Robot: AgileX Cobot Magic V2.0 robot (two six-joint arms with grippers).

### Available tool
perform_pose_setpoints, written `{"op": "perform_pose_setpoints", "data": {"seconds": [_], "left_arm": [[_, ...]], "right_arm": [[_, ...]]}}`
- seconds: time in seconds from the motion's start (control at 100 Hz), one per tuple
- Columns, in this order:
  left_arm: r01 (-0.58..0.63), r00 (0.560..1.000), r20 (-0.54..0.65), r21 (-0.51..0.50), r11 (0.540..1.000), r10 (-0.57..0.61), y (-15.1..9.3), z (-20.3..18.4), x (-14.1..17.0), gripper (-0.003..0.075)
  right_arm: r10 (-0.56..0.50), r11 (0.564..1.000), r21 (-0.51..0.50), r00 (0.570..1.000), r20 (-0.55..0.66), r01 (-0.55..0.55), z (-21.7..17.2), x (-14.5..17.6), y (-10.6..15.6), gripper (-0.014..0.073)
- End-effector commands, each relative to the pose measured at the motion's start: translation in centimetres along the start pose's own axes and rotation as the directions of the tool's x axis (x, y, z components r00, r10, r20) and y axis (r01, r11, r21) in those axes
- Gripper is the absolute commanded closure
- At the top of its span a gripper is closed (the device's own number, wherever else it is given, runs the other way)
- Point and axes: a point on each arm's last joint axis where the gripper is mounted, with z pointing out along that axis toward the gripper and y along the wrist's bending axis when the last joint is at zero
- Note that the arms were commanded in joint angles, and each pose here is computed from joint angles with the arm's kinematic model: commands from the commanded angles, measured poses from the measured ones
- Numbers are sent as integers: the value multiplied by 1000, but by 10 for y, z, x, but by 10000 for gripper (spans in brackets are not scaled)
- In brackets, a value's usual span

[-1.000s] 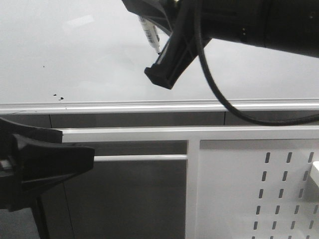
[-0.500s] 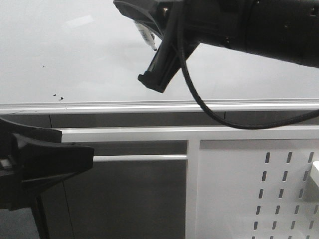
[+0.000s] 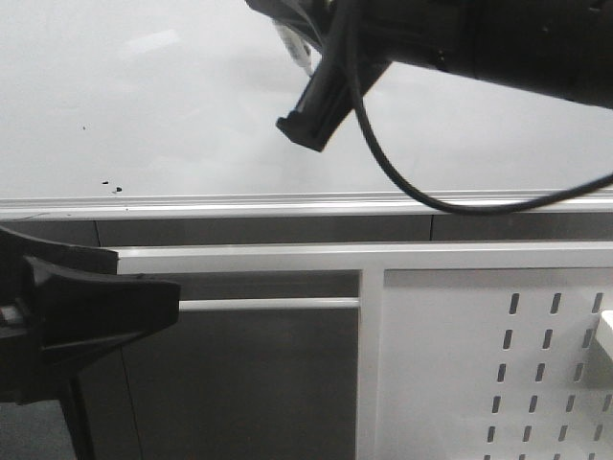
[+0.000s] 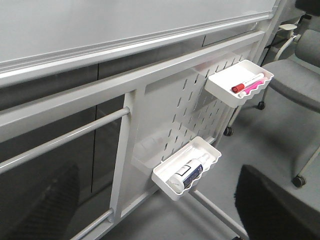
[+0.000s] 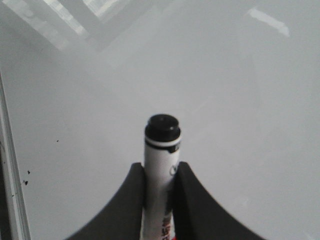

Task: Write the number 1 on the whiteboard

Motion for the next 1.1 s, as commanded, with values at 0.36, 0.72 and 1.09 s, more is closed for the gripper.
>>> {"op": "perform_pose_setpoints", "data": {"seconds": [0.36,0.72,1.09], "left_arm": [[-13,972,235,39,999,4,-4,-3,-26,136],[-8,971,238,30,1000,1,-3,-3,-26,139],[-6,971,239,26,1000,0,-2,-3,-26,195]], "right_arm": [[-22,995,97,999,43,18,11,4,-15,664],[-23,994,107,1000,19,21,10,14,-16,664],[-14,998,64,999,-35,16,11,26,-8,664]]}}
